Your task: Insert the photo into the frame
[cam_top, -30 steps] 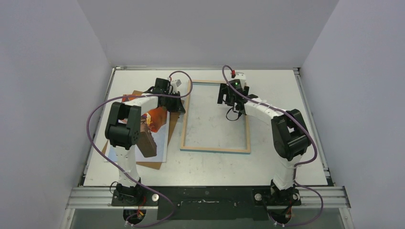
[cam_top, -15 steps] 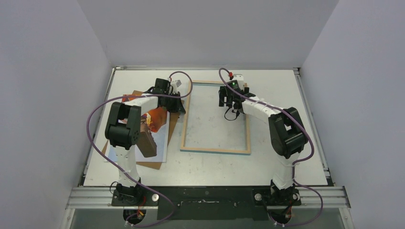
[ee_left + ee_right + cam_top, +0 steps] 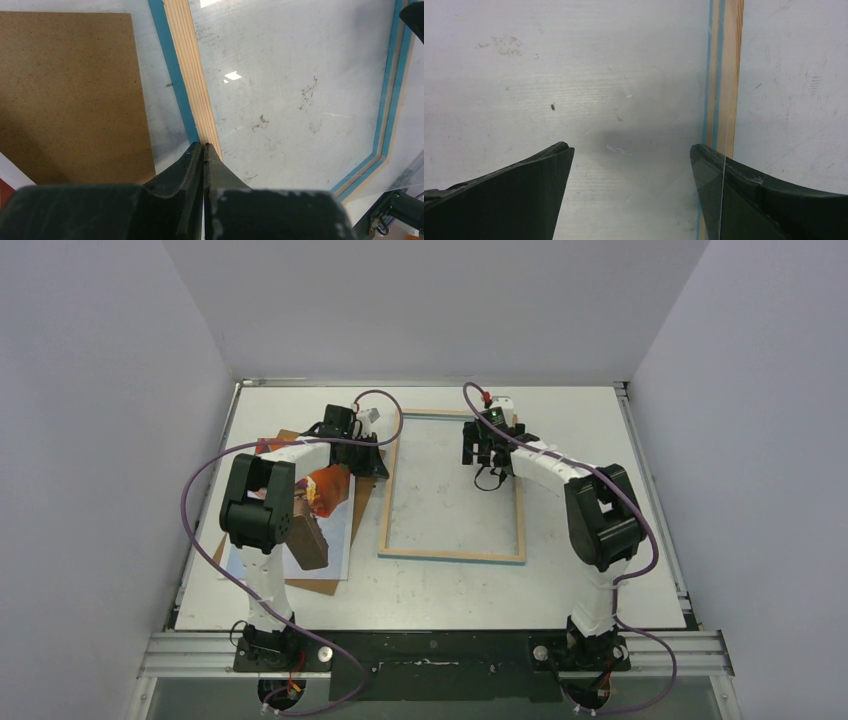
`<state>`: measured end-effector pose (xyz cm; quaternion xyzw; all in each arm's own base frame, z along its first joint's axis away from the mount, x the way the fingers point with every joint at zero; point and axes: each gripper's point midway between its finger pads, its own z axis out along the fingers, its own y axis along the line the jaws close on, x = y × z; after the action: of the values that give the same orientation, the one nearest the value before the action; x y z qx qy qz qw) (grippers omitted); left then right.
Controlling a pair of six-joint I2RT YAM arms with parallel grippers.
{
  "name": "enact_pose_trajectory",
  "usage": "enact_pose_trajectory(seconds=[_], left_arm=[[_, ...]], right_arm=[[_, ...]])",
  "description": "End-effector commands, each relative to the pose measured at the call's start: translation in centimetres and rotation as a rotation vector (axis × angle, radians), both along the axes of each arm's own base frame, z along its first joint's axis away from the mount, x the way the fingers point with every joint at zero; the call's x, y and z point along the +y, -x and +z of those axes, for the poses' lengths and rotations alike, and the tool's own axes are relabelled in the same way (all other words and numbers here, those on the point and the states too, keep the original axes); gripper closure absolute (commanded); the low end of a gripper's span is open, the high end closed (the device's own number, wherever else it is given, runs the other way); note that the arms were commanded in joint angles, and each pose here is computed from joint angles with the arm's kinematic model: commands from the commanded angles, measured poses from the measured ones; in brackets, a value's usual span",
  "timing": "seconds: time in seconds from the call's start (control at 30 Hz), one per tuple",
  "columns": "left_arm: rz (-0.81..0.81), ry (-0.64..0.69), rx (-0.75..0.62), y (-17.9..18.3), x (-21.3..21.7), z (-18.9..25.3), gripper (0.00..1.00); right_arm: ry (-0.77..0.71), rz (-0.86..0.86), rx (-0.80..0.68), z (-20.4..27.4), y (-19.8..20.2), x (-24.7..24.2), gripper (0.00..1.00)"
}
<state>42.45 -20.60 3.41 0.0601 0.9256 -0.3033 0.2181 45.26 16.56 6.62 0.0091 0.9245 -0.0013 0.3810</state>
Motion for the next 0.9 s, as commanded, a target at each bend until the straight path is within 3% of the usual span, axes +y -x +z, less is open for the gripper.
enact_pose_trajectory(seconds=[0.0, 0.87], left_arm=[[-0.033, 0.018, 0.075, 2.0, -0.6, -1.2, 1.00], [-0.026, 0.007, 0.061, 1.4, -0.4, -0.9, 1.00]], right_arm=[[-0.059, 0.048, -0.021, 1.6, 0.1, 1.1, 0.10], [-0.065, 0.011, -0.024, 2.0, -0.2, -1.5, 0.10]])
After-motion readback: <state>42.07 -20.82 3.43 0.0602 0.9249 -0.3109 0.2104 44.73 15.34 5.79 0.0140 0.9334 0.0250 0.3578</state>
